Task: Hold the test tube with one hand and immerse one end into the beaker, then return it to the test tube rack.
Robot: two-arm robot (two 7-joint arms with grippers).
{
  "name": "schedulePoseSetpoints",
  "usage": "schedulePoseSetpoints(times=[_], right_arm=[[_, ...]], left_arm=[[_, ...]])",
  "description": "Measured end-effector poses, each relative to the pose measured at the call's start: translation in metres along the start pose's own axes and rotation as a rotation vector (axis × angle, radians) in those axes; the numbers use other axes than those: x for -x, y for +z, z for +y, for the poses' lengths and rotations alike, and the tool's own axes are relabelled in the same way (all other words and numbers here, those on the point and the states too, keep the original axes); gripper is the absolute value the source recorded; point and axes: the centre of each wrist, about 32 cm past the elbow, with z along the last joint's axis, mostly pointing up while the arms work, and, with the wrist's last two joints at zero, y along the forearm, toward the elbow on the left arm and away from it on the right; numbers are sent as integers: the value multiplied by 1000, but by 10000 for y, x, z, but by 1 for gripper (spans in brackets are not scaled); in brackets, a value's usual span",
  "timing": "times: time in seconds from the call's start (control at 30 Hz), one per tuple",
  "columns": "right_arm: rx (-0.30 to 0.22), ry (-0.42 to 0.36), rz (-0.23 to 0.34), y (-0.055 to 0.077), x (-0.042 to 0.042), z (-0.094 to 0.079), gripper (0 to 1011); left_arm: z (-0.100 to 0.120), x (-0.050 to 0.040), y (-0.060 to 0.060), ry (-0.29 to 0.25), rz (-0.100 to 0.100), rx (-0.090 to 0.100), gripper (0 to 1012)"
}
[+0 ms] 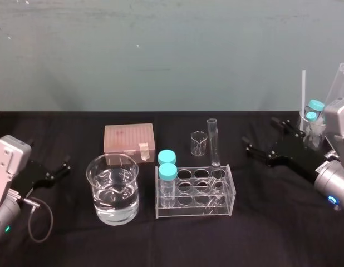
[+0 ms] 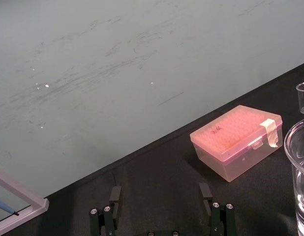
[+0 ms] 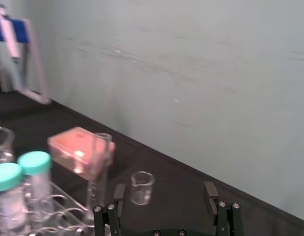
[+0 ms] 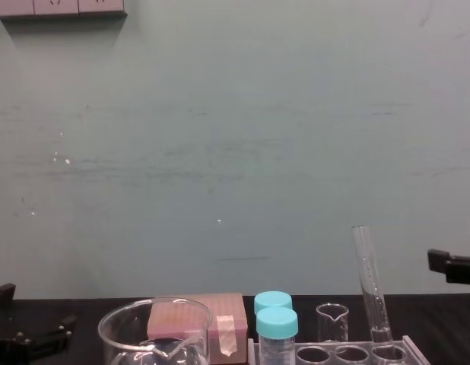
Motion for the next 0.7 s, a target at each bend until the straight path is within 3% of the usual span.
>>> schedulePoseSetpoints(times=[0.17,0.4,0.7], right_arm=[[-5,87,18,79,-33,34,1003],[-9,247,27,163,-12,161,1003],[10,290,45,160,6,312,1003]], left_arm=[[0,0,0,0,0,0,1000],[0,0,0,0,0,0,1000],[0,0,0,0,0,0,1000]])
